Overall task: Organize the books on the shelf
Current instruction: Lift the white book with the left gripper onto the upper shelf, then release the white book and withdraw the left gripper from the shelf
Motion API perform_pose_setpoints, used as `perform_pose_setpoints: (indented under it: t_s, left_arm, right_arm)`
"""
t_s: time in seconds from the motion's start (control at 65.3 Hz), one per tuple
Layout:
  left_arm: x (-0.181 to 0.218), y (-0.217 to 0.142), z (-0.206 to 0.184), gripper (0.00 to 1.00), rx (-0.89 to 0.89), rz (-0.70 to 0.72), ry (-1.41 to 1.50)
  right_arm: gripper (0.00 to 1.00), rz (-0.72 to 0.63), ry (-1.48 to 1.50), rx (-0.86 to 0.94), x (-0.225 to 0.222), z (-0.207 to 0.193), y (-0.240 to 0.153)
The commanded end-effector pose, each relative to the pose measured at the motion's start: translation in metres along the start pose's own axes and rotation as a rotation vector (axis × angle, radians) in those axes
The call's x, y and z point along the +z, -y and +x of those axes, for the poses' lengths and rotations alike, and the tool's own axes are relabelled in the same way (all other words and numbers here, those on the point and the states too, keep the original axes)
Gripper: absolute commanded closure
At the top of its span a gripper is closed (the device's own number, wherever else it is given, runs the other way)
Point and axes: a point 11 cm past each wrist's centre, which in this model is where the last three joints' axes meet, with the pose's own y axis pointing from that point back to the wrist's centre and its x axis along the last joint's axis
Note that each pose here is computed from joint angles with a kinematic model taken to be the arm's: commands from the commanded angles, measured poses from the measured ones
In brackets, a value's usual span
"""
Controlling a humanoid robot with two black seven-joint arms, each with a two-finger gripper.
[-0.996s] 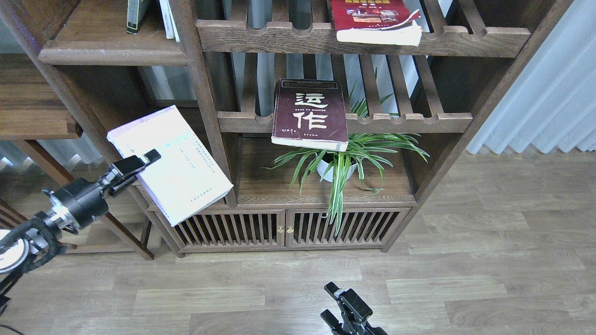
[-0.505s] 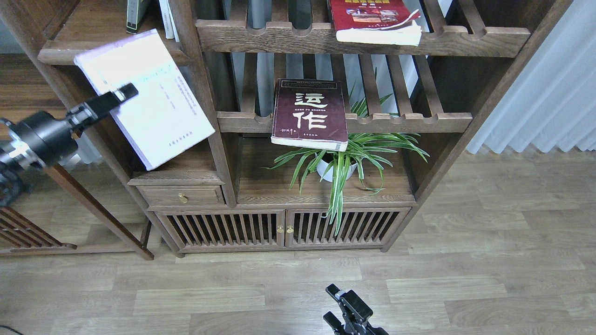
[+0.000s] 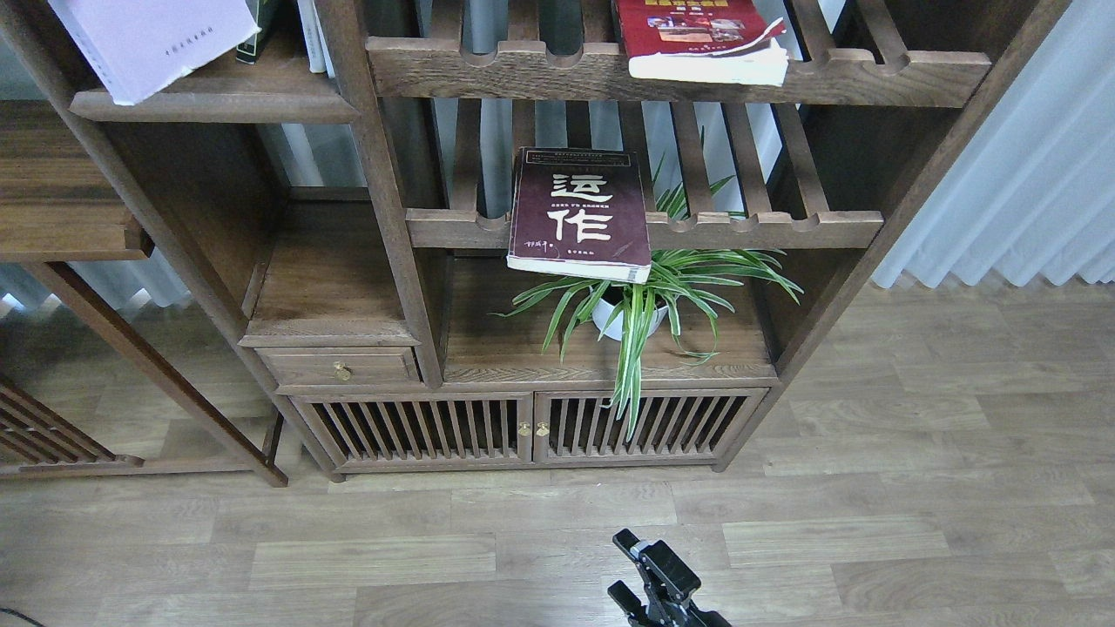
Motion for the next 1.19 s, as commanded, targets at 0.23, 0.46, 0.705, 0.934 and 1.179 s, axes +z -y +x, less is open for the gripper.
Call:
perform_pose_setpoints:
  t_s: [0.23, 0.46, 0.705, 0.934, 1.179]
  left_arm:
    - [0.018, 0.047, -0.005, 0.95, 0.022, 0.025, 0.002]
    - [0.023, 0.073, -0.032, 0.95, -0.035, 0.023, 0.005]
    - [0.026, 0.079, -0.038, 0.95, -0.049, 0.016, 0.001]
    - [0.038, 0.056, -0.011, 0.95, 0.013, 0.000, 0.012]
    - [0.042, 0.021, 0.026, 0.95, 0.077, -0.028, -0.058]
  right_arm:
    - [0.01, -0.003, -0.009, -0.012, -0.002, -0.005, 0.004]
    - [0.01, -0.013, -0.010, -0.017, 0.001, -0.006, 0.006]
    - [0.01, -0.013, -0.011, -0.022, 0.001, -0.008, 0.006]
    - [0.01, -0.010, -0.011, -0.022, 0.000, -0.008, 0.006]
    - [0.01, -0.006, -0.011, -0.026, -0.002, -0.010, 0.007]
